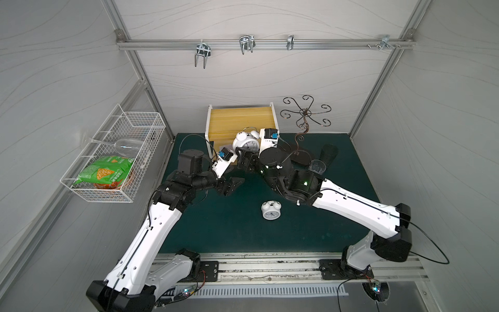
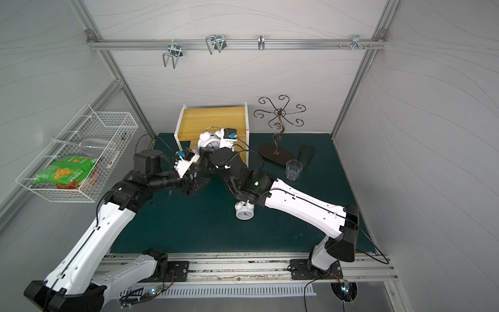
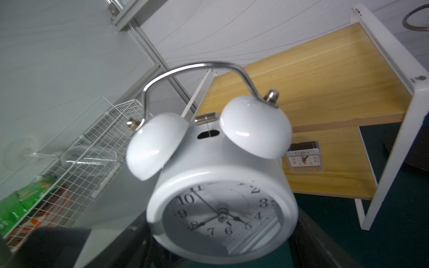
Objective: Place the alarm clocks on the shelf by style
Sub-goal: Place the alarm on the shelf.
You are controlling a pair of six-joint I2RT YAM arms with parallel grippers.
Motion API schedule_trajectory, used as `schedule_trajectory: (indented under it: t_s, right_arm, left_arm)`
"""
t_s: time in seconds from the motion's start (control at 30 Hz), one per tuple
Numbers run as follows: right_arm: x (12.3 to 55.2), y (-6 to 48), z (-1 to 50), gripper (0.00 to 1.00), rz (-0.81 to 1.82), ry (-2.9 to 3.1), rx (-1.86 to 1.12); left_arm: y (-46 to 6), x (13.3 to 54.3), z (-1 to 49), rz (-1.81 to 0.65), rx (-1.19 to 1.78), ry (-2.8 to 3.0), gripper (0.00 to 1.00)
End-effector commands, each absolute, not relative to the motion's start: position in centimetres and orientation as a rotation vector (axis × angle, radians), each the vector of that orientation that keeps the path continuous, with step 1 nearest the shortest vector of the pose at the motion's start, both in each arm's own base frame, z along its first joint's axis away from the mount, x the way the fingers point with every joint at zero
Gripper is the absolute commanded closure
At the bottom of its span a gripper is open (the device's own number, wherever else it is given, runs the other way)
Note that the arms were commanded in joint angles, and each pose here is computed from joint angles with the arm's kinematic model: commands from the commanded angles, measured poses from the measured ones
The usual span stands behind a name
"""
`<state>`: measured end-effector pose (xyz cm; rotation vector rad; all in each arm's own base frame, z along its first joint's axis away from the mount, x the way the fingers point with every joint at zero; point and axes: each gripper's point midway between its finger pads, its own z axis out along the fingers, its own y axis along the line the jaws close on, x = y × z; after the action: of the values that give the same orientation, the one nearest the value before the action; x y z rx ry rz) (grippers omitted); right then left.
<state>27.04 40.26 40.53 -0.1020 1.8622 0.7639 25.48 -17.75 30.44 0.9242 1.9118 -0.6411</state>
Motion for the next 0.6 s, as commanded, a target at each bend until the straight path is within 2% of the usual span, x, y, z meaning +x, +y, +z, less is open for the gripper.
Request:
schedule_trajectory:
  t_s: [0.0,0.57]
  right_arm:
    - [28.2,40.5,41.4,0.36,0.698,1.857,-0.202]
    - [32.8,44.8,45.0,0.37,0.529,1.731,-0.292]
  left_arm:
    - [-16.8,25.2,29.3,-0.611,0.924,1.955,0.25]
    - [-16.6,20.7,23.8,-0.781,1.036,2.079,0.26]
